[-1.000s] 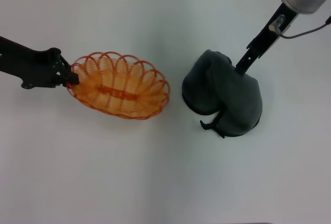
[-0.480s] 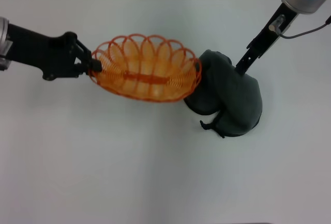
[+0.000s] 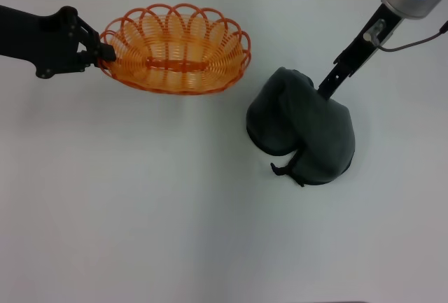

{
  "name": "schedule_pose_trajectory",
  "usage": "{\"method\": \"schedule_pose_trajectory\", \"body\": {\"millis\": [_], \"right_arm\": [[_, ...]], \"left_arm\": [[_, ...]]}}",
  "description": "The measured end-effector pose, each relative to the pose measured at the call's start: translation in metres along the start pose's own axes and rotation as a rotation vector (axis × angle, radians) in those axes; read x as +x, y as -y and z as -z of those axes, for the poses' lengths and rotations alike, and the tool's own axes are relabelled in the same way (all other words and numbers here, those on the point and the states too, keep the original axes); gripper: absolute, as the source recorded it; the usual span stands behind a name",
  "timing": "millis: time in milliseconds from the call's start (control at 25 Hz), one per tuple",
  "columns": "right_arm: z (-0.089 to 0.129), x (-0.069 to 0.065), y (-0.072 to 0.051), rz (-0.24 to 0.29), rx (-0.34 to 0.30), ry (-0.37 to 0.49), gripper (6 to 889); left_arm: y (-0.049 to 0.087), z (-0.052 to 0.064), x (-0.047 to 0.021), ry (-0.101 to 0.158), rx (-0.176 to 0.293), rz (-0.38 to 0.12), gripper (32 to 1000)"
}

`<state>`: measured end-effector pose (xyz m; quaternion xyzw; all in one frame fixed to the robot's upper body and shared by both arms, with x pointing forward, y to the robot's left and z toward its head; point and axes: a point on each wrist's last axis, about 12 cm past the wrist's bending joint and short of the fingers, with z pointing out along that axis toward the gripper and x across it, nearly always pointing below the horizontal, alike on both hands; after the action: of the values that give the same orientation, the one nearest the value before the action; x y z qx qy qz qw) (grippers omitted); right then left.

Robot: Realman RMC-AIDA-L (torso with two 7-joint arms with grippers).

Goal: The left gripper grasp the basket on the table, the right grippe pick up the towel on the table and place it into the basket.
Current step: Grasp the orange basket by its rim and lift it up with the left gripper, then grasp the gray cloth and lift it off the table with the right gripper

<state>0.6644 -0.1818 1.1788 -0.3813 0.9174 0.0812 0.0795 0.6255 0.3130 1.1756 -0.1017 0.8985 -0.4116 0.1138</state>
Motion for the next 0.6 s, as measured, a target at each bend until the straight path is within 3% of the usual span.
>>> {"method": "schedule_pose_trajectory", "body": {"millis": [360,600], "right_arm": [[-0.0006,-0.0028,0.0020,-0.006,0.017,0.024,847],[-0.0057,-0.0074,-0.0045,0.011,0.014,0.038,846]], "left_arm": [[-0.0001,0.0008,-0.0005,0.003,-0.005,-0.002,111],[-0.0003,0.0006,-0.0013,0.007,-0.012,-0.004,111]]}}
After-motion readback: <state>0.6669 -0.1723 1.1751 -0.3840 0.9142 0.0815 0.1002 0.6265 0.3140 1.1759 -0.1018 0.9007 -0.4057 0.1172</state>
